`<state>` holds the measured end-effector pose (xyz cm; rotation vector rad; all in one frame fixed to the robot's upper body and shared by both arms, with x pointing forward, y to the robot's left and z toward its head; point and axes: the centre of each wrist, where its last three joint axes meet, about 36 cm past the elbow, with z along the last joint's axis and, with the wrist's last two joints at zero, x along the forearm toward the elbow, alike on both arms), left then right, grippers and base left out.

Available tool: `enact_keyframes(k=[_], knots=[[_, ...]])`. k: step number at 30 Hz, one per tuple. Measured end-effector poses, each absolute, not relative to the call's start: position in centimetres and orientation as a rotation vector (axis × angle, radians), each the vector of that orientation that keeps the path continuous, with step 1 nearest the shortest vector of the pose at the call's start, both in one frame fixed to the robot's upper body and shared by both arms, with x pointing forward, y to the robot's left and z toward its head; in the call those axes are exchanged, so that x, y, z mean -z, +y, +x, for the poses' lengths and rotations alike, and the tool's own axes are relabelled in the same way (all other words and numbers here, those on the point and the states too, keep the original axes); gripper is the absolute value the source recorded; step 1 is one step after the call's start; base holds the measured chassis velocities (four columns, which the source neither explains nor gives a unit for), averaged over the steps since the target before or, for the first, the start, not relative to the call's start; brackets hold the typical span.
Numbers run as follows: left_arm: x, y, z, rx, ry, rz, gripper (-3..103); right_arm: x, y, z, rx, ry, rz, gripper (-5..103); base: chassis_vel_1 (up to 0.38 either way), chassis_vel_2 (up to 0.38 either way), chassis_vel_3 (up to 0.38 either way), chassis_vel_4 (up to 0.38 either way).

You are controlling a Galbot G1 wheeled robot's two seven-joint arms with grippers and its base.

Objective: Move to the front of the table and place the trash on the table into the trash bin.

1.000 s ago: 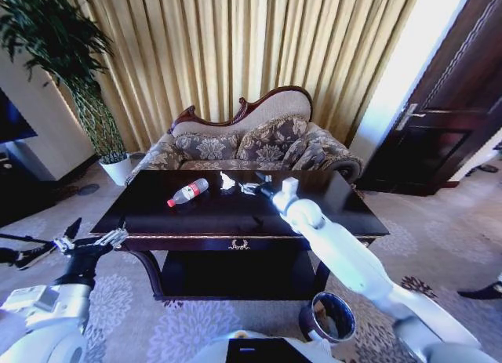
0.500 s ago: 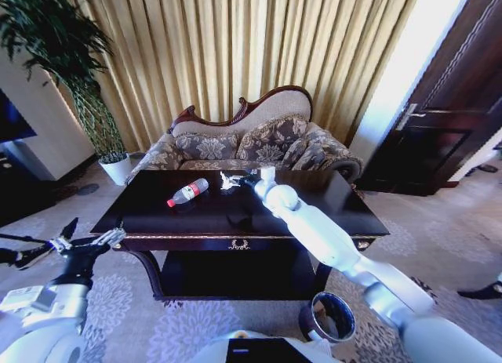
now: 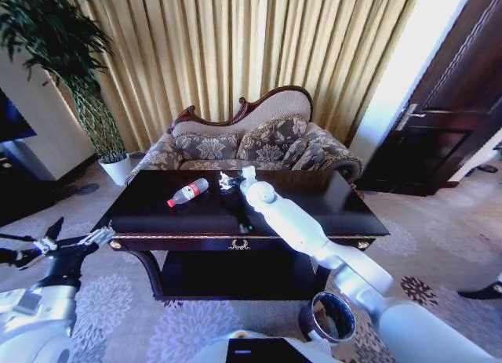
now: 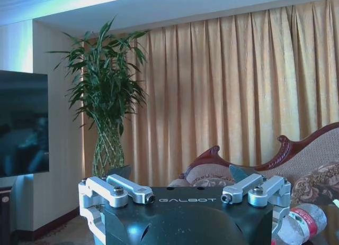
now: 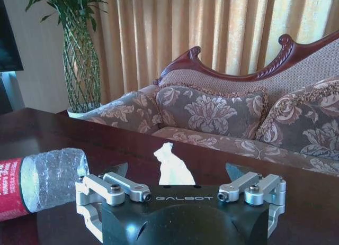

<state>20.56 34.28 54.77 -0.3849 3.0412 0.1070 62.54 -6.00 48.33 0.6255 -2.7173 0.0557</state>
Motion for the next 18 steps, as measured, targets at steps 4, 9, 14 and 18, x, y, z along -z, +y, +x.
enact_keyframes(k=[4, 9, 14, 18], knots=[[-54.7, 34.2, 20.6, -0.102, 3.037, -0.382, 100, -47.8, -5.8, 62.8, -0.057, -2.705, 0.614, 100, 0.000, 0.000, 0.000, 0.000], [-54.7, 34.2, 20.6, -0.106, 3.032, -0.381, 100, -47.1, -5.8, 63.3, -0.061, -2.689, 0.591, 103, 0.000, 0.000, 0.000, 0.000], [-54.7, 34.2, 20.6, -0.108, 3.025, -0.380, 100, -46.2, -5.9, 63.5, -0.084, -2.683, 0.572, 85, 0.000, 0.000, 0.000, 0.000], [-54.7, 34.1, 20.7, -0.100, 3.023, -0.374, 100, -45.9, -6.1, 63.3, -0.106, -2.691, 0.573, 69, 0.000, 0.000, 0.000, 0.000]])
